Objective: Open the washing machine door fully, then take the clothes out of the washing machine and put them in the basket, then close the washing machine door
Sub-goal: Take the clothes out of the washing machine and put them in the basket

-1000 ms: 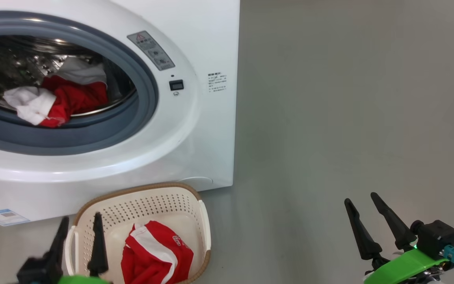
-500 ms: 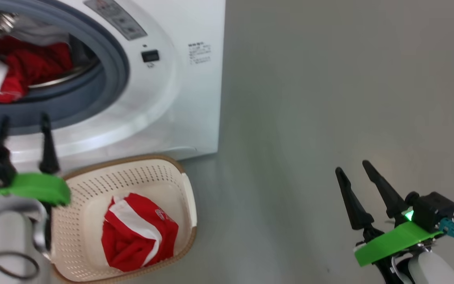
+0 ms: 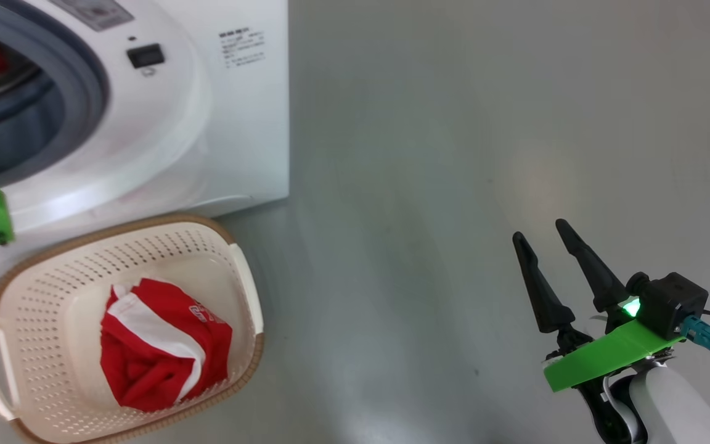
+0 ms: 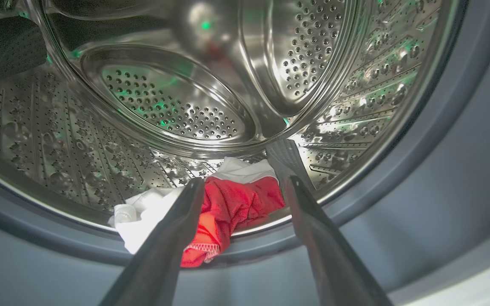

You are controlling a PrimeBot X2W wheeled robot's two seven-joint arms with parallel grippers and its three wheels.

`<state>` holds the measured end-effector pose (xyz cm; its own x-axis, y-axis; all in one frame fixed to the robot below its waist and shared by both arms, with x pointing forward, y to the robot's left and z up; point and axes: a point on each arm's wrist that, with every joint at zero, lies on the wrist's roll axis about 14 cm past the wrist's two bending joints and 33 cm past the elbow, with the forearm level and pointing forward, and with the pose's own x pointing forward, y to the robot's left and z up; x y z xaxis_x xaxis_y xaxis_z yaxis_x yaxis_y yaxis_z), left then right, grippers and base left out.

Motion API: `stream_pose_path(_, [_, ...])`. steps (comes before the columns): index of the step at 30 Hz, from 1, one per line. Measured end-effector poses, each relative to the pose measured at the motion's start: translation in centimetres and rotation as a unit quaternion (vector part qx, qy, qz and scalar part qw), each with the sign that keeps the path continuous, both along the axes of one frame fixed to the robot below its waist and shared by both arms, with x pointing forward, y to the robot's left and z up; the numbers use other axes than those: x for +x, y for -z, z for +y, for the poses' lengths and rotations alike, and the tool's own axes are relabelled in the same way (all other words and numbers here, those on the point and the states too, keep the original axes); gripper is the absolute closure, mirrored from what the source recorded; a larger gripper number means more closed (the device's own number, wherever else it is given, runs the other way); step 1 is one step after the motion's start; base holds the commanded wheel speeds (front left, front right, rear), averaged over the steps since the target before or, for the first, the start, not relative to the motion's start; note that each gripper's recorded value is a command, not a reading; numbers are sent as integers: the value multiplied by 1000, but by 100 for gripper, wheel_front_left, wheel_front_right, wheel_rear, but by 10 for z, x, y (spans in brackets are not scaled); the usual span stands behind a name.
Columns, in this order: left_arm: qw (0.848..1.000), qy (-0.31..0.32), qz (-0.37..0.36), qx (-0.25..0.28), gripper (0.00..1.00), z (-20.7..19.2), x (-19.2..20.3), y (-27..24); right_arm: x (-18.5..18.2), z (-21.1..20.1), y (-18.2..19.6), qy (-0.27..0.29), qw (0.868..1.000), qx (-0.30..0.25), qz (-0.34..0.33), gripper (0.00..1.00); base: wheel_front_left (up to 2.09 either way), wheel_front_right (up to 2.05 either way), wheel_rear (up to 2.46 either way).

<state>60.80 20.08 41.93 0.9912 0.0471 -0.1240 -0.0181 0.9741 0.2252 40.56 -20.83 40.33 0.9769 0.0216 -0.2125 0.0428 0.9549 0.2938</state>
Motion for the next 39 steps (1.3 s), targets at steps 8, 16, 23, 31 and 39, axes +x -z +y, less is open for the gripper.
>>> stream_pose_path(8, [1000, -21, 9, 16, 0, 8, 36, 15, 7, -1, 16, 1, 1000, -3, 19, 0, 0, 0, 0])
stream_pose_path(16, [998, -42, 31, 28, 0, 15, 41, 39, 11, 4, 25, -4, 1000, 1, 28, 0, 0, 0, 0])
stream_pose_path(23, [996, -76, 27, 34, 0, 32, 45, 41, 16, 6, 28, -8, 1000, 1, 28, 0, 0, 0, 0])
stream_pose_path(31, [995, -90, 39, 37, 0, 44, 44, 51, 16, 5, 31, -7, 999, 0, 32, 0, 0, 0, 0])
stream_pose_path(39, [992, -101, 59, 35, 0, 48, 42, 66, 18, 5, 33, -8, 999, 0, 34, 0, 0, 0, 0])
